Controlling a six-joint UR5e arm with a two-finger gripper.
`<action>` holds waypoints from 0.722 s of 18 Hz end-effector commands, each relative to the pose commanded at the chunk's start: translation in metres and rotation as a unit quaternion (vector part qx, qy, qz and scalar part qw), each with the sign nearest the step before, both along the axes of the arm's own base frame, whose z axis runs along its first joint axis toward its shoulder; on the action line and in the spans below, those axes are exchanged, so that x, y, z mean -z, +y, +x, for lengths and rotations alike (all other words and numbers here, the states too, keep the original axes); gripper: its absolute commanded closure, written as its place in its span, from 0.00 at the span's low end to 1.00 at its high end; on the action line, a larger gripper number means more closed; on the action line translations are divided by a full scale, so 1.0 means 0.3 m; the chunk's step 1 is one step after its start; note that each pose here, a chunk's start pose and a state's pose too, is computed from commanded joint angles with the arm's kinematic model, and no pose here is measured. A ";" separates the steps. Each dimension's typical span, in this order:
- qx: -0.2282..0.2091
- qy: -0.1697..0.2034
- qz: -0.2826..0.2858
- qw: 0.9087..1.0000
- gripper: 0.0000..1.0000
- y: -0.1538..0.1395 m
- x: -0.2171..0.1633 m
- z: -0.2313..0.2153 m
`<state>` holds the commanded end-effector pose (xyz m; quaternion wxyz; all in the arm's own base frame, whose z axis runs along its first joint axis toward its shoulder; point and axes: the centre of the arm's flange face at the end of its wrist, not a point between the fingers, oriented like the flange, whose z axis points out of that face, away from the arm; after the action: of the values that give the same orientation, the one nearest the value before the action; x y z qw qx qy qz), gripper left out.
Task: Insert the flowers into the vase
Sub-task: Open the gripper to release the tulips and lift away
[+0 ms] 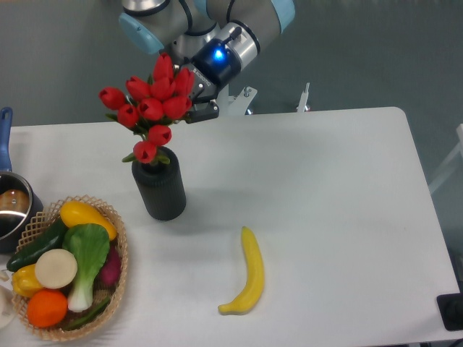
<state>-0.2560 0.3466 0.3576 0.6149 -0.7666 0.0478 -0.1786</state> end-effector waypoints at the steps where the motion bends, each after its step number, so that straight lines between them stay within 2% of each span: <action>1: 0.004 0.001 -0.010 1.000 0.77 0.008 0.016 0.007; 3: 0.005 0.003 -0.028 1.000 0.73 0.014 0.040 0.009; 4: 0.008 0.001 -0.033 0.999 0.67 0.020 0.050 0.013; 6: 0.010 -0.001 -0.040 0.999 0.49 0.025 0.064 0.013; 8: 0.012 0.000 -0.049 0.999 0.26 0.030 0.073 0.018; 9: 0.012 -0.001 -0.054 0.998 0.08 0.032 0.076 0.021; 10: 0.012 0.000 -0.057 0.998 0.00 0.032 0.077 0.023; 13: 0.010 0.016 -0.080 0.997 0.00 0.026 0.083 0.028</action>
<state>-0.2476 0.3544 0.3328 0.5487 -0.8158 0.0510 -0.1753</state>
